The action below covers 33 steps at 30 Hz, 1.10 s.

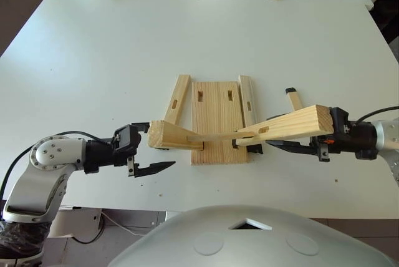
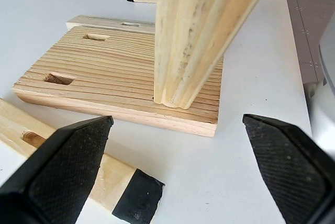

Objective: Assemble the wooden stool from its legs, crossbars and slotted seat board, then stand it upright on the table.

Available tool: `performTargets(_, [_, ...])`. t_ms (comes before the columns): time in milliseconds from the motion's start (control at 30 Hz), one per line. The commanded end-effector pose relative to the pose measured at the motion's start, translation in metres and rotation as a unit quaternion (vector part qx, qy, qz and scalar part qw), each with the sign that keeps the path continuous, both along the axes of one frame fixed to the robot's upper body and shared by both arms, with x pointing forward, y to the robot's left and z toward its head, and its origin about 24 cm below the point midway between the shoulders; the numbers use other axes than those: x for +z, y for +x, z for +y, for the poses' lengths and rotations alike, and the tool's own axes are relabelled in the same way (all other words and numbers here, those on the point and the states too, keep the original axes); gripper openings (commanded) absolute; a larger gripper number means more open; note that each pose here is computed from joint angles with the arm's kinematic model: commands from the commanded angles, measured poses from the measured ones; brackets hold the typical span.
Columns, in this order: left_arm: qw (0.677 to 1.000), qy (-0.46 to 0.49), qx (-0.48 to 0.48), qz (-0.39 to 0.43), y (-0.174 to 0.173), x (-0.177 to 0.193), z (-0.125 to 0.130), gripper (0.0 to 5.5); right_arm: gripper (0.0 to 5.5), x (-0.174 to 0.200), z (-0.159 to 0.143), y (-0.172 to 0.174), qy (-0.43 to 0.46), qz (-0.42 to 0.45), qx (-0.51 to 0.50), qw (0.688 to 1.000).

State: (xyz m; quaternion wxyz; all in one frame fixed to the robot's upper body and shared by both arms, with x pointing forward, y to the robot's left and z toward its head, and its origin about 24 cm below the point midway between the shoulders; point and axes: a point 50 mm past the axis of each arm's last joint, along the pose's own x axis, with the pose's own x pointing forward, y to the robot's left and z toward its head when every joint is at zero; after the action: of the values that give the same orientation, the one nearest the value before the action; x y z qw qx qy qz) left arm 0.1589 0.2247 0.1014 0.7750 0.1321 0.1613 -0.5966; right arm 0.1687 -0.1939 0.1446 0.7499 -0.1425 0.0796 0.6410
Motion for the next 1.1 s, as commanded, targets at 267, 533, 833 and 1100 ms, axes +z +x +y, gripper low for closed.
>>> performTargets(267, [1.000,0.000,0.006,-0.012,0.001,-0.004,-0.013,4.58,2.02,-0.002,-0.003,-0.001,-0.040,0.025,0.039,0.998])
performTargets(533, [1.000,-0.013,0.005,-0.015,0.003,-0.003,-0.021,4.58,2.02,-0.001,0.001,0.005,-0.049,0.012,0.058,0.997])
performTargets(833, [1.000,-0.021,0.011,-0.013,0.002,-0.002,-0.025,4.58,2.02,-0.004,0.001,0.002,-0.088,-0.019,0.091,0.992])
performTargets(1100, [0.999,-0.028,0.021,-0.018,0.006,-0.002,-0.028,4.58,2.02,0.000,0.004,0.008,-0.102,-0.024,0.098,0.990])
